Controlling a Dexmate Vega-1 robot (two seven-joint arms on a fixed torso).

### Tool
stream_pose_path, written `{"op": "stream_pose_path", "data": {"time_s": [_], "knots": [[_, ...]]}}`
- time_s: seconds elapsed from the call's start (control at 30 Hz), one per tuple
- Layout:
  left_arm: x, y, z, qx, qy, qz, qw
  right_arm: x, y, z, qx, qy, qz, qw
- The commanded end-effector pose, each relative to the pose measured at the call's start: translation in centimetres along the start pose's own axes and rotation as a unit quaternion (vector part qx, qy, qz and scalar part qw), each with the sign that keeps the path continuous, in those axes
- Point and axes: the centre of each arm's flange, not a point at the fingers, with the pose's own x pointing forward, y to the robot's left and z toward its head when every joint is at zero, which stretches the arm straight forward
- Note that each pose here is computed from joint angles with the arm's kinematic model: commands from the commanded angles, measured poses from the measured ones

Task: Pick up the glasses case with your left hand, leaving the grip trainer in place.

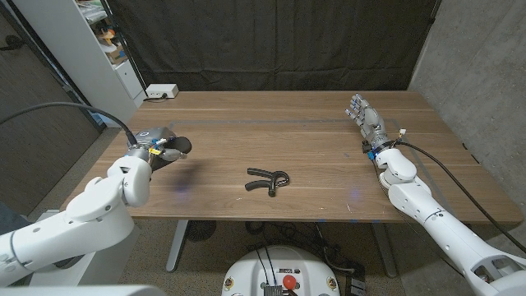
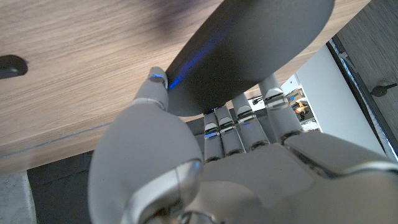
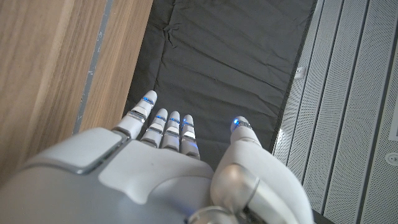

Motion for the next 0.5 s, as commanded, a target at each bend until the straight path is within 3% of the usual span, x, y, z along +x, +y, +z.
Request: {"op": "stream_pose_path", "data": {"time_s": [0.03, 0.5], "knots": [[-0.9, 2.6, 0.2, 0.013, -0.001, 0.023, 1.000, -0.1, 0.3, -0.1, 0.002, 0.000, 0.001, 1.0000], [-1.7, 5.4, 0.1, 0.030, 0.005, 0.050, 0.998, 0.0, 0.4, 0.0, 0.001, 0.000, 0.000, 1.0000]]}}
